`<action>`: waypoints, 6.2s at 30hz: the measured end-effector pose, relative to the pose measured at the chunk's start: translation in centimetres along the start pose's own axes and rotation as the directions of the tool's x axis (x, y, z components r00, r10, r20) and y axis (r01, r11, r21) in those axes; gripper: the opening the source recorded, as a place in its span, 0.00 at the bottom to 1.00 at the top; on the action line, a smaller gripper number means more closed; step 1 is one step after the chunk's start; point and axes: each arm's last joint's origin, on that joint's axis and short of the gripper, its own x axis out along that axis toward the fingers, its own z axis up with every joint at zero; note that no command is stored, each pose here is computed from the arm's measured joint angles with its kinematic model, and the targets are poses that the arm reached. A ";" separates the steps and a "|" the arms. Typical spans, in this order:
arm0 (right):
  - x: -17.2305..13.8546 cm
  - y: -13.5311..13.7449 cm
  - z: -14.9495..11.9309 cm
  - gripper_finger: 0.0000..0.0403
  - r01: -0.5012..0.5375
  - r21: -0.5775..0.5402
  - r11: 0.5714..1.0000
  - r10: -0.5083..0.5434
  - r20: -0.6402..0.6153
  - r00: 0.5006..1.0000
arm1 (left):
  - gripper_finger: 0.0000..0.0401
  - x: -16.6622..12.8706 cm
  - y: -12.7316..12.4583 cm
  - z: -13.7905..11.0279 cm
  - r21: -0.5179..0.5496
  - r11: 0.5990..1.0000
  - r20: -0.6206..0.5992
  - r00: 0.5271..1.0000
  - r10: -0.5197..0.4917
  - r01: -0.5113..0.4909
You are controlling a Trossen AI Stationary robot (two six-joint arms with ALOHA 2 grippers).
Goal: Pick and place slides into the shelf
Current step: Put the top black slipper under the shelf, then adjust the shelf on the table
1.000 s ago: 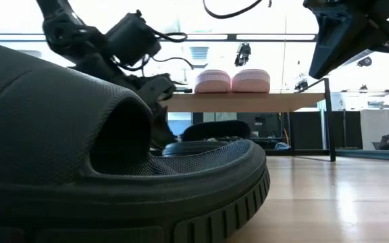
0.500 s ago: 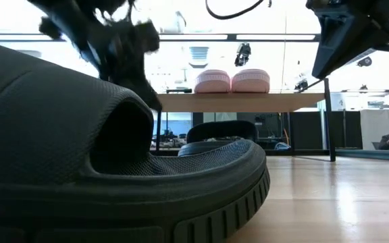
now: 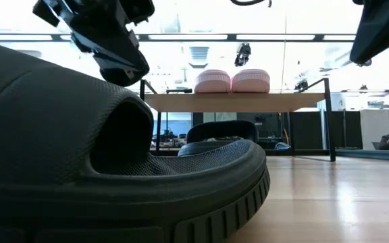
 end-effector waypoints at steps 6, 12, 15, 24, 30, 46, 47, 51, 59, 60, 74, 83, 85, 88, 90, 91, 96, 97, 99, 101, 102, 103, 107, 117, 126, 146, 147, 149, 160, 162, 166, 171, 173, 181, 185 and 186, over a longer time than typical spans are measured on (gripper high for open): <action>0.3 -0.3 -0.1 0.02 0.011 -0.038 0.999 -0.011 0.004 1.000 | 0.00 1.5 -0.9 -0.3 0.004 1.000 -0.021 1.000 0.006 -0.006; 0.3 -0.4 -0.2 0.02 0.011 -0.049 0.999 -0.011 0.004 1.000 | 0.00 4.6 -0.9 0.3 0.022 1.000 -0.062 0.998 0.005 -0.003; 0.0 -0.5 -0.6 0.02 0.002 -0.058 0.998 -0.002 -0.004 1.000 | 0.00 6.3 -1.3 1.3 0.073 0.997 -0.059 0.998 0.003 0.002; -1.1 -1.8 -2.6 0.02 -0.007 0.031 1.000 0.008 -0.026 1.000 | 0.00 10.5 -1.6 2.7 0.167 0.985 -0.073 0.996 0.059 -0.046; -1.1 -3.1 -3.6 0.02 0.009 0.055 0.998 -0.007 -0.025 1.000 | 0.00 11.8 -1.3 2.3 0.168 0.984 -0.103 0.992 0.070 -0.052; -0.9 -3.9 -3.7 0.02 0.039 0.062 0.997 -0.038 -0.008 0.999 | 0.00 12.2 3.6 3.3 0.350 0.921 -0.121 0.967 0.226 -0.171; -0.9 -3.9 -3.7 0.02 0.039 0.062 0.997 -0.039 -0.008 0.999 | 0.00 12.0 4.1 3.4 0.364 0.913 -0.121 0.962 0.243 -0.185; -0.9 -3.9 -3.7 0.02 0.039 0.062 0.997 -0.039 -0.008 0.999 | 0.00 11.5 6.1 4.0 0.394 0.878 -0.096 0.938 0.333 -0.271; -0.9 -4.0 -3.6 0.02 0.051 0.091 0.995 -0.052 0.001 0.999 | 0.00 10.0 10.9 5.3 0.389 0.833 -0.045 0.895 0.444 -0.393; -0.9 -4.0 -3.6 0.02 0.052 0.099 0.994 -0.052 0.001 0.999 | 0.00 9.8 11.5 5.4 0.389 0.824 -0.043 0.886 0.462 -0.411; -0.9 -4.0 -3.6 0.02 0.053 0.103 0.993 -0.053 0.002 0.999 | 0.00 8.2 12.1 6.8 0.390 0.754 0.025 0.825 0.565 -0.528; -0.9 -4.2 -3.5 0.02 0.068 0.083 0.994 -0.070 0.012 0.997 | 0.00 6.2 1.8 6.5 0.361 0.792 0.071 0.862 0.502 -0.492; -0.9 -4.2 -3.5 0.02 0.069 0.060 0.996 -0.070 0.013 0.997 | 0.00 6.2 0.4 5.6 0.348 0.780 0.040 0.840 0.541 -0.519; -0.9 -4.2 -3.5 0.02 0.070 0.036 0.997 -0.071 0.013 0.997 | 0.00 5.7 -0.5 3.4 0.288 0.726 -0.063 0.744 0.665 -0.625; -0.9 -4.2 -3.5 0.02 0.070 0.030 0.997 -0.071 0.013 0.997 | 0.00 5.0 -0.7 2.5 0.175 0.679 -0.103 0.673 0.733 -0.713; -0.9 -4.2 -3.5 0.02 0.070 0.028 0.997 -0.071 0.013 0.997 | 0.00 4.3 -0.9 2.3 0.114 0.654 -0.115 0.644 0.757 -0.748; -0.9 -4.2 -3.5 0.02 0.071 0.025 0.997 -0.071 0.013 0.997 | 0.00 -0.2 -2.2 3.9 -0.243 0.627 -0.012 0.649 0.761 -0.740; -0.9 -4.2 -3.5 0.02 0.071 0.025 0.997 -0.071 0.013 0.997 | 0.00 -1.4 -2.0 4.4 -0.301 0.618 0.006 0.646 0.763 -0.727; -0.9 -4.2 -3.5 0.02 0.071 0.025 0.997 -0.071 0.013 0.997 | 0.00 -3.7 -1.0 4.8 -0.396 0.567 0.023 0.609 0.793 -0.723; -0.9 -4.2 -3.5 0.02 0.071 0.024 0.997 -0.071 0.013 0.997 | 0.00 -6.2 0.2 4.8 -0.466 0.506 0.022 0.563 0.826 -0.726; -0.9 -4.2 -3.5 0.02 0.072 0.024 0.997 -0.072 0.014 0.997 | 0.00 -7.4 0.8 4.7 -0.499 0.478 0.016 0.544 0.839 -0.723; -0.9 -4.2 -3.5 0.02 0.073 0.023 0.997 -0.073 0.014 0.997 | 0.00 -8.6 1.4 4.4 -0.533 0.445 0.002 0.525 0.851 -0.720; -0.9 -4.3 -3.5 0.02 0.077 0.021 0.997 -0.077 0.018 0.997 | 0.00 -12.3 4.3 2.7 -0.715 0.310 -0.043 0.481 0.876 -0.627; -0.9 -4.4 -3.2 0.02 0.071 0.042 0.997 -0.073 0.051 0.996 | 0.00 -13.9 10.9 -2.3 -0.925 0.318 0.134 0.603 0.787 -0.210; -0.9 -4.3 -3.2 0.02 0.069 0.065 0.996 -0.072 0.049 0.996 | 0.00 -11.5 14.1 -5.4 -0.938 0.340 0.220 0.633 0.742 -0.073; -1.2 -4.1 -3.2 0.02 0.068 0.084 0.994 -0.070 0.030 0.997 | 0.00 -7.7 16.7 -5.3 -0.836 0.537 0.308 0.715 0.628 -0.111; -1.2 -4.1 -3.2 0.02 0.069 0.083 0.994 -0.072 0.031 0.997 | 0.00 -7.8 16.6 -5.4 -0.829 0.548 0.311 0.722 0.617 -0.111; -1.2 -4.2 -3.2 0.02 0.077 0.077 0.994 -0.080 0.037 0.996 | 0.00 -8.0 16.2 -5.5 -0.817 0.567 0.324 0.732 0.600 -0.104; -1.3 -4.7 -3.0 0.02 0.149 0.044 0.988 -0.151 0.028 0.988 | 0.00 -9.7 13.9 -4.5 -0.702 0.708 0.426 0.748 0.509 -0.082; -1.3 -4.8 -2.9 0.02 0.160 0.051 0.986 -0.162 0.035 0.986 | 0.00 -9.9 13.7 -4.8 -0.711 0.697 0.391 0.770 0.504 -0.095; -1.5 -5.2 -2.0 0.02 0.239 0.060 0.969 -0.241 0.030 0.970 | 0.00 -10.5 13.2 -6.1 -0.759 0.619 0.266 0.773 0.576 -0.201; -2.8 -6.6 1.7 0.02 0.396 0.039 0.917 -0.397 0.129 0.908 | 0.00 -12.3 12.3 -6.5 -0.779 0.571 0.250 0.706 0.663 -0.260; -3.8 -7.5 3.5 0.02 0.427 0.049 0.903 -0.430 0.149 0.891 | 0.00 -13.0 11.8 -6.4 -0.774 0.585 0.281 0.697 0.660 -0.241; -4.8 -14.1 9.7 0.02 0.258 0.259 0.931 -0.299 0.132 0.945 | 0.00 -14.2 10.9 -6.3 -0.775 0.605 0.350 0.674 0.651 -0.183; -5.4 -17.3 11.8 0.02 0.150 0.346 0.926 -0.217 0.162 0.963 | 0.00 -14.2 10.9 -6.4 -0.779 0.603 0.352 0.674 0.650 -0.174; -5.4 -18.1 12.2 0.02 0.133 0.356 0.925 -0.204 0.170 0.964 | 0.00 -14.2 10.9 -6.4 -0.785 0.598 0.352 0.674 0.649 -0.165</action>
